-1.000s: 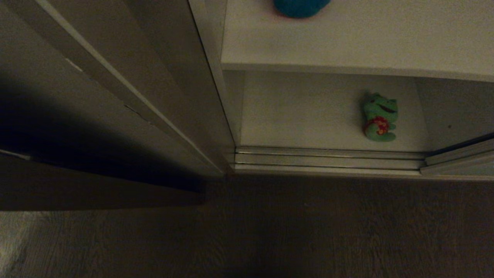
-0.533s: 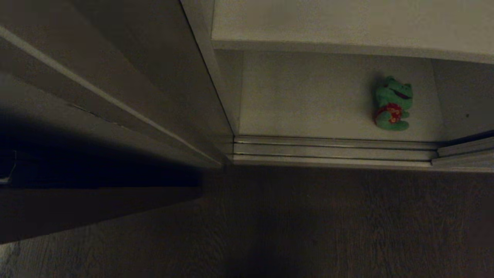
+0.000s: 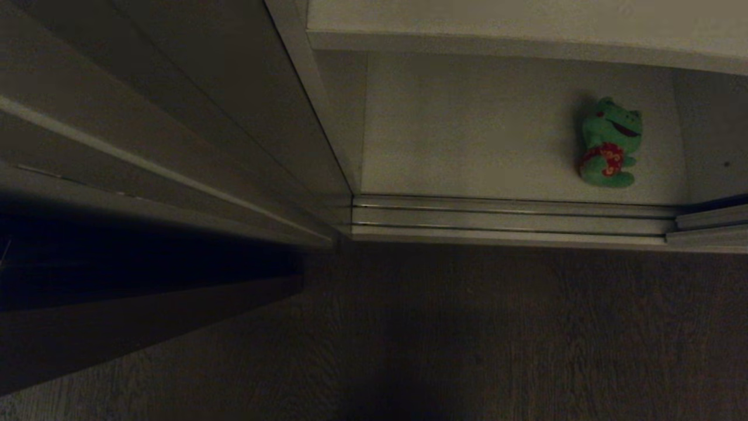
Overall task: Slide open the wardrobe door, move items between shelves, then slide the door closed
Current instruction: Place the green doll on the higher shelf
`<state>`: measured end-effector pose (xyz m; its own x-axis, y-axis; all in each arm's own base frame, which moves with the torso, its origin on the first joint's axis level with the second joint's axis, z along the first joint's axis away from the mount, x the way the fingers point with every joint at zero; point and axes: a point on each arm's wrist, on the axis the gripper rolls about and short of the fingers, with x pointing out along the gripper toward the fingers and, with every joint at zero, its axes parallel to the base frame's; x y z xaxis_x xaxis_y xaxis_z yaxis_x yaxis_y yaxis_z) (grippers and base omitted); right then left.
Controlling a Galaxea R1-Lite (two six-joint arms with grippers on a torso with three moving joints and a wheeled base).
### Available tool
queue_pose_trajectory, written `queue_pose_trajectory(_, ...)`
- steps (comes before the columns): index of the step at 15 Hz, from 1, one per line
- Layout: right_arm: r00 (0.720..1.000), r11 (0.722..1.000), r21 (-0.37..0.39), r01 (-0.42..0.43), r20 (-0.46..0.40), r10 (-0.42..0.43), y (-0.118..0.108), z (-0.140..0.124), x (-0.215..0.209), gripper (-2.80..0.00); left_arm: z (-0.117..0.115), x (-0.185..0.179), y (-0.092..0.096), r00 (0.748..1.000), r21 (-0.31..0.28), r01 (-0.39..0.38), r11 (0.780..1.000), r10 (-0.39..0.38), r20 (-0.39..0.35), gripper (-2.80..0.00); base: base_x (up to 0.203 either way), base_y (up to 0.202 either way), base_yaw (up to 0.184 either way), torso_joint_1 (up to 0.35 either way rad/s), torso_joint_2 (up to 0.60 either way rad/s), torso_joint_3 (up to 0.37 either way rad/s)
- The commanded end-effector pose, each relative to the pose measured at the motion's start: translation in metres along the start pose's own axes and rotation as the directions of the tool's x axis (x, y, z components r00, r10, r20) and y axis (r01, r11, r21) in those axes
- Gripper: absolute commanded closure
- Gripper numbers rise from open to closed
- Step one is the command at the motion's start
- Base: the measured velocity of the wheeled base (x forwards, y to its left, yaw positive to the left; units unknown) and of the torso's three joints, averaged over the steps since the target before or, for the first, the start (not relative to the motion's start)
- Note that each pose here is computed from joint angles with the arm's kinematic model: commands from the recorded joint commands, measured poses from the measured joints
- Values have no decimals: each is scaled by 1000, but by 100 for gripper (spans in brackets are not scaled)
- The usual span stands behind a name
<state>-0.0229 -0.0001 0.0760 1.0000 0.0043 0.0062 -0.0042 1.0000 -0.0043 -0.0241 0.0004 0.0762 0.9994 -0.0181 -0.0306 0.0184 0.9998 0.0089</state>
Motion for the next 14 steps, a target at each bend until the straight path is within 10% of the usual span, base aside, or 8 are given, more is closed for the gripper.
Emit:
queue_pose_trajectory(1,1000,1000,0,0,5,0,0,0,0,0,0,0,0,1000,0,0,1000,0,0,0,0,0,0,0,0,0)
queue_pose_trajectory(14,1000,999,-34,-1,-5,0,0,-1,0,0,0,0,0,1000,0,0,1000,0,0,0,0,0,0,0,0,0)
